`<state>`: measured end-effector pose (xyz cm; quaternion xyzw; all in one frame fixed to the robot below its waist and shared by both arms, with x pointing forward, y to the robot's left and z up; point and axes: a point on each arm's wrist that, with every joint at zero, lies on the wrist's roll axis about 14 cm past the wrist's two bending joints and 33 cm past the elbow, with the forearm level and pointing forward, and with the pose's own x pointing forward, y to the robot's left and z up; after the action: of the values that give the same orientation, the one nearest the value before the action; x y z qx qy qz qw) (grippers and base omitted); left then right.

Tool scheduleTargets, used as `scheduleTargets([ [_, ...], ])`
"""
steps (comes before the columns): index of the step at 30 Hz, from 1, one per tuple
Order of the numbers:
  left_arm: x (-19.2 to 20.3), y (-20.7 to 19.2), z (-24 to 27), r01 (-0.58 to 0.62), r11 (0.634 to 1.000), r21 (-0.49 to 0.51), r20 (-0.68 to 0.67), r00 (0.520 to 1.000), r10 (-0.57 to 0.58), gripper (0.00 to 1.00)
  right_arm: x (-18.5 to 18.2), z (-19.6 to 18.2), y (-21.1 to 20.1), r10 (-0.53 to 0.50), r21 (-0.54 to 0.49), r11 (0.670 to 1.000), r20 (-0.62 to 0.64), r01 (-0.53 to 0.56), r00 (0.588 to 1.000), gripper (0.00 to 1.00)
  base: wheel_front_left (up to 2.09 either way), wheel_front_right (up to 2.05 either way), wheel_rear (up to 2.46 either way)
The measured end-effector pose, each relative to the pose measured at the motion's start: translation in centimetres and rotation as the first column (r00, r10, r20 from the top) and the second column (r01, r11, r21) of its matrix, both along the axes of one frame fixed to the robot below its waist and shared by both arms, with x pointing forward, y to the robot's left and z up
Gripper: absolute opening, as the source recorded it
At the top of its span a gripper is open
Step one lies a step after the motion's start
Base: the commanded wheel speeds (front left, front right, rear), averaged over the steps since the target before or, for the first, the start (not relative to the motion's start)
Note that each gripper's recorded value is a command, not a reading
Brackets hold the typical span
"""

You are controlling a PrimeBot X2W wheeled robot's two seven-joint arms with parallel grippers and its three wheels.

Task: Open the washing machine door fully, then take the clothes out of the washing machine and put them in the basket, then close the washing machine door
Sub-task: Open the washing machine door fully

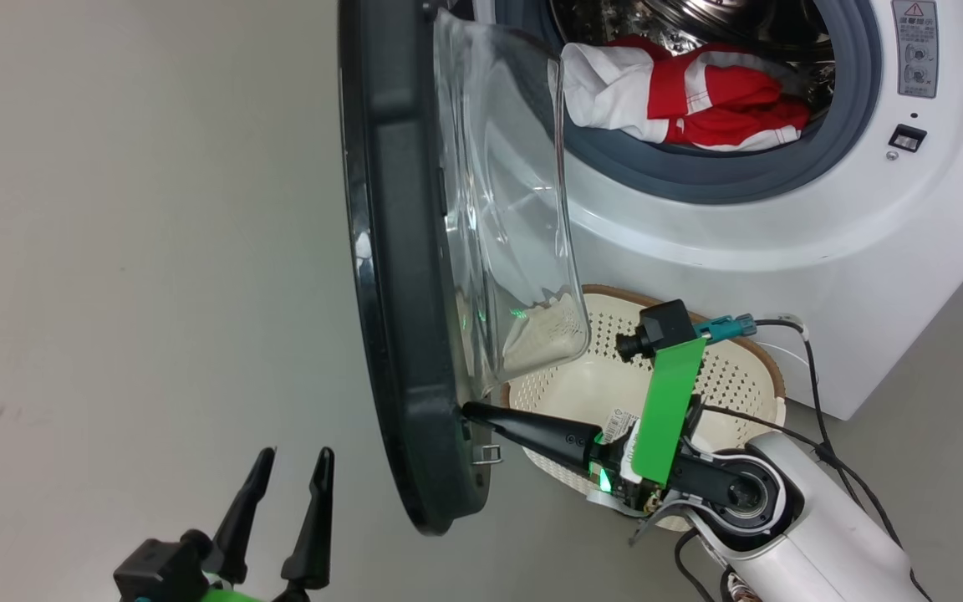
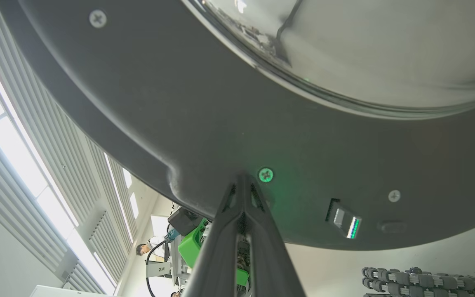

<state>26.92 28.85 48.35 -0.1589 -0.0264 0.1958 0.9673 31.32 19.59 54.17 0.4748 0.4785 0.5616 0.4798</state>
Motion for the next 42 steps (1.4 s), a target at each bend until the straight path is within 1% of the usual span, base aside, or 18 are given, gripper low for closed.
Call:
scheduleTargets([
  [8,-0.6,0.0,-0.3,-0.010,1.000,-0.006,-0.005,1.000,0.010,1.00,-0.6,0.4,0.5,0.006,0.007,1.000,-0.003,-0.006,1.000,0.00,0.00,0.00,0.00],
  [16,-0.5,-0.1,0.1,-0.005,1.000,-0.006,0.008,1.000,0.005,1.00,-0.4,0.6,0.5,-0.031,0.005,1.000,0.010,0.031,0.999,0.00,0.00,0.00,0.00],
  [17,-0.5,-0.1,0.1,-0.003,1.000,-0.006,0.010,1.000,0.004,1.00,-0.2,0.5,0.5,-0.040,0.001,0.999,0.017,0.040,0.999,0.16,0.00,0.00,0.00],
  [18,-0.5,-0.2,0.1,-0.002,1.000,-0.006,0.012,1.000,0.002,1.00,-0.1,0.5,0.5,-0.050,-0.003,0.999,0.022,0.050,0.998,0.29,0.00,0.00,0.00],
  [21,-0.4,-0.5,0.1,0.009,1.000,-0.008,0.016,1.000,-0.009,1.00,0.5,0.1,0.2,-0.096,-0.022,0.995,0.047,0.097,0.994,0.50,0.00,0.00,0.00],
  [22,-0.4,-0.6,0.1,0.013,1.000,-0.009,0.015,1.000,-0.013,1.00,0.7,0.0,0.1,-0.112,-0.025,0.993,0.047,0.113,0.993,0.67,0.00,0.00,0.00],
  [23,-0.4,-0.7,0.1,0.016,1.000,-0.010,0.015,1.000,-0.016,1.00,1.0,-0.2,-0.1,-0.129,-0.029,0.991,0.045,0.131,0.991,0.75,0.00,0.00,0.00],
  [25,-0.3,-0.9,0.0,0.023,1.000,-0.012,0.015,1.000,-0.023,1.00,1.2,-0.9,-0.5,-0.158,-0.048,0.986,0.038,0.159,0.987,0.87,0.00,0.00,0.00],
  [26,-0.3,-1.0,0.0,0.026,1.000,-0.012,0.015,1.000,-0.026,1.00,1.4,-1.3,-0.8,-0.175,-0.058,0.983,0.035,0.177,0.984,0.96,0.00,0.00,0.00],
  [27,-0.2,-1.0,0.0,0.029,1.000,-0.012,0.014,0.999,-0.028,1.00,1.6,-1.7,-1.1,-0.190,-0.068,0.979,0.033,0.192,0.981,1.00,0.00,0.00,0.00],
  [34,0.1,-1.5,-0.1,0.047,0.999,-0.011,0.013,0.999,-0.047,1.00,2.4,-3.7,-3.0,-0.280,-0.116,0.953,0.016,0.280,0.960,1.00,0.00,0.00,0.00],
  [41,0.5,-1.8,0.0,0.064,0.998,-0.012,0.017,0.998,-0.063,1.00,3.6,-5.9,-5.7,-0.381,-0.176,0.909,0.012,0.377,0.925,1.00,0.00,0.00,0.00],
  [42,0.5,-1.8,0.0,0.064,0.998,-0.012,0.017,0.998,-0.063,1.00,3.6,-5.9,-5.7,-0.381,-0.176,0.909,0.012,0.377,0.925,1.00,0.00,0.00,0.00],
])
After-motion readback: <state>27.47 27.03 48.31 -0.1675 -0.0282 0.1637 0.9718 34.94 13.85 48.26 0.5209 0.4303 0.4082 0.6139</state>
